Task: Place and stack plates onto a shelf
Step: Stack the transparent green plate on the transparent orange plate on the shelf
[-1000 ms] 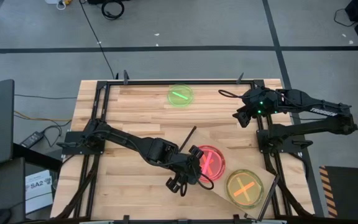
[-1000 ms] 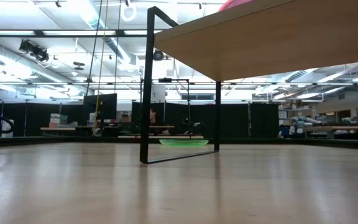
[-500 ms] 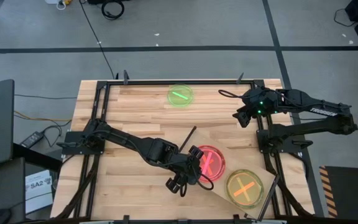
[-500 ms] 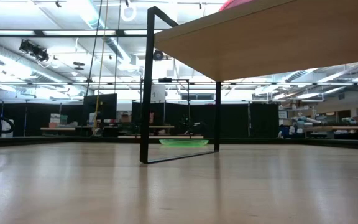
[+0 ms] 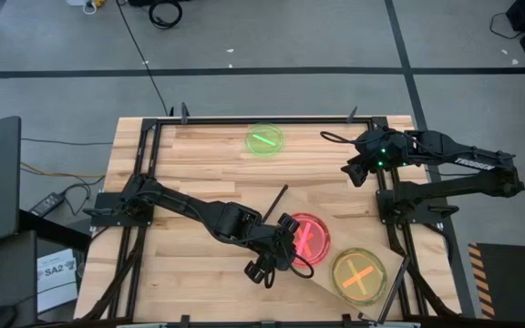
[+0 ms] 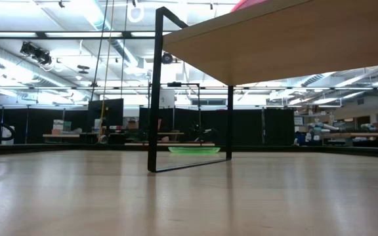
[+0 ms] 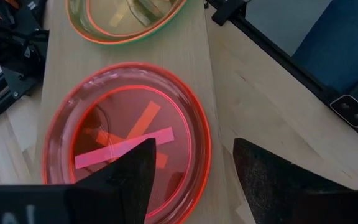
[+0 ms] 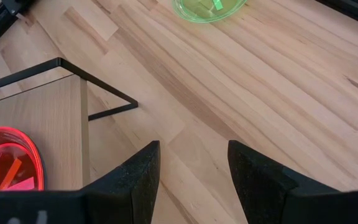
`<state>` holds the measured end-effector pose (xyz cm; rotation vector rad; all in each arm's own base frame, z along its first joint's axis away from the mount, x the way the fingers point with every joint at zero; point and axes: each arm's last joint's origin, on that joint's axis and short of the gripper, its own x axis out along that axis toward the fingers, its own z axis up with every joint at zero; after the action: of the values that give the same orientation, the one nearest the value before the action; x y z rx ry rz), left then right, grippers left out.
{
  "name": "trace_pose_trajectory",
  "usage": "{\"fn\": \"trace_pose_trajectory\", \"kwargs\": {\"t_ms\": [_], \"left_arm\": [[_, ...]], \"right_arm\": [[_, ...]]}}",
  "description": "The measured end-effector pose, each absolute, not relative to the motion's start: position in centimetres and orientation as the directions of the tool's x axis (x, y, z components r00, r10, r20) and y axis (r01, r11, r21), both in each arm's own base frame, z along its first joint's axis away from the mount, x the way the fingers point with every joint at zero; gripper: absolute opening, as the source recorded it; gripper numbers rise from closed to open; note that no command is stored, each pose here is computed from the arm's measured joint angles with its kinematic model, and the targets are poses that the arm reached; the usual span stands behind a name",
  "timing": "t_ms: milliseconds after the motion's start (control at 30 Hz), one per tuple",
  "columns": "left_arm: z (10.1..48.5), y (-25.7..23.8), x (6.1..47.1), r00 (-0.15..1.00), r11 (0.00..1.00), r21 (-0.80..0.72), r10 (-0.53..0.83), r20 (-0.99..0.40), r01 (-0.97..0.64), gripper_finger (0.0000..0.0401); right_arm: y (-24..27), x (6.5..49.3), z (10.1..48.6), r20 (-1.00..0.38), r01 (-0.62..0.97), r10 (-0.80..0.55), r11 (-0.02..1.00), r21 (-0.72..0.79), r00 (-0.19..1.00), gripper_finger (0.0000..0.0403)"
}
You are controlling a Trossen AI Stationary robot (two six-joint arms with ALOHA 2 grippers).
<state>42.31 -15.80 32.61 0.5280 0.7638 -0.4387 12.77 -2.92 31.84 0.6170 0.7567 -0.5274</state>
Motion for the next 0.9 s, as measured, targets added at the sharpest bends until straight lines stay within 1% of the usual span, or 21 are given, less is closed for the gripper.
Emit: {"fn": "trace_pose_trajectory", "kwargs": {"t_ms": [200,333,433,633,900], "left_arm": [[33.2,-15.7,42.2,0.644,0.779,0.292,-0.181,-0.744,0.555,0.0222],[34.6,-15.6,41.9,0.654,0.775,0.301,-0.184,-0.734,0.556,0.0222],[36.3,-15.5,41.5,0.671,0.769,0.318,-0.189,-0.717,0.555,0.0222],[39.7,-14.1,40.4,0.709,0.787,0.386,-0.093,-0.699,0.482,0.0222],[42.1,-10.4,37.7,0.693,0.796,0.469,0.088,-0.715,0.383,0.0222]], "right_arm": [[-2.9,12.8,31.8,-0.758,0.636,-0.215,0.703,0.318,0.616,0.0194],[-2.9,12.8,31.8,-0.757,0.636,-0.215,0.703,0.318,0.617,0.0194],[-2.9,12.8,31.8,-0.757,0.636,-0.215,0.703,0.318,0.617,0.0194],[-2.9,12.8,31.8,-0.757,0.637,-0.215,0.702,0.319,0.616,0.0194],[-2.9,12.8,31.8,-0.757,0.637,-0.215,0.702,0.319,0.617,0.0194]]}}
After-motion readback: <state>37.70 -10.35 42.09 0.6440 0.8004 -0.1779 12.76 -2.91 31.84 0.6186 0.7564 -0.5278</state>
